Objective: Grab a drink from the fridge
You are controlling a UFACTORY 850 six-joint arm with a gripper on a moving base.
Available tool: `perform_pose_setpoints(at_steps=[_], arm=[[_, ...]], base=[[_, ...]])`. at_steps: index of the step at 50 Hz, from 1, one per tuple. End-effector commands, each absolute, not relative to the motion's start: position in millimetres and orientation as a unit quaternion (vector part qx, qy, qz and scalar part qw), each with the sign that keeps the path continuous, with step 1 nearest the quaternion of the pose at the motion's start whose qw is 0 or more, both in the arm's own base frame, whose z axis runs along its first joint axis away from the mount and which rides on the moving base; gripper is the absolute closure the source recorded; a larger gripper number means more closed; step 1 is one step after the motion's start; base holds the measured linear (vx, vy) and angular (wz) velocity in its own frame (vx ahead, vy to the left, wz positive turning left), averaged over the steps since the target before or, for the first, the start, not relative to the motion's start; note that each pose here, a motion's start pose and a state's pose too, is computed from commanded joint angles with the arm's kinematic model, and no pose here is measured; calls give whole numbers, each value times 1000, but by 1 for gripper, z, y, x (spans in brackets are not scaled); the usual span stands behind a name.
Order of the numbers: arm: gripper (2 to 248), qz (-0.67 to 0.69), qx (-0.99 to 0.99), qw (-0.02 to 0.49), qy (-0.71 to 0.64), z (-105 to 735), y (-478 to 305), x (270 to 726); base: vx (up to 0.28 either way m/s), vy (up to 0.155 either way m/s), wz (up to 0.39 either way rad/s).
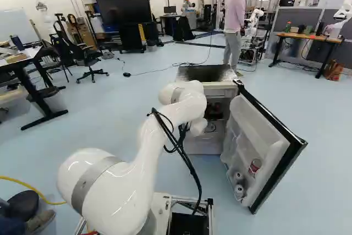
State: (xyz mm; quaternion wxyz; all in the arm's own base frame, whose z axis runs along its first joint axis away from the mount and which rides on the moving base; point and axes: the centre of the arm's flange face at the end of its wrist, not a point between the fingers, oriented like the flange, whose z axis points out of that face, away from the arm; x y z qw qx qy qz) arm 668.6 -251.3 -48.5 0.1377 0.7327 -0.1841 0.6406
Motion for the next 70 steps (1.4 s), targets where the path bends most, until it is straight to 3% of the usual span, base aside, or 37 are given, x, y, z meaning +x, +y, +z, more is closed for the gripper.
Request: perform_pose_setpoints(at_steps=[63,64,68,69,70], arm=[[7,668,709,139,-179,-63,-257,693],[43,668,709,139,-179,-63,-257,693],[43,668,709,139,-179,-63,-257,693],[81,668,709,139,-179,-63,-257,693],[81,668,709,139,-179,-63,-257,693]], base=[[0,0,0],[0,0,0],[0,0,0],[0,0,0],[0,0,0]])
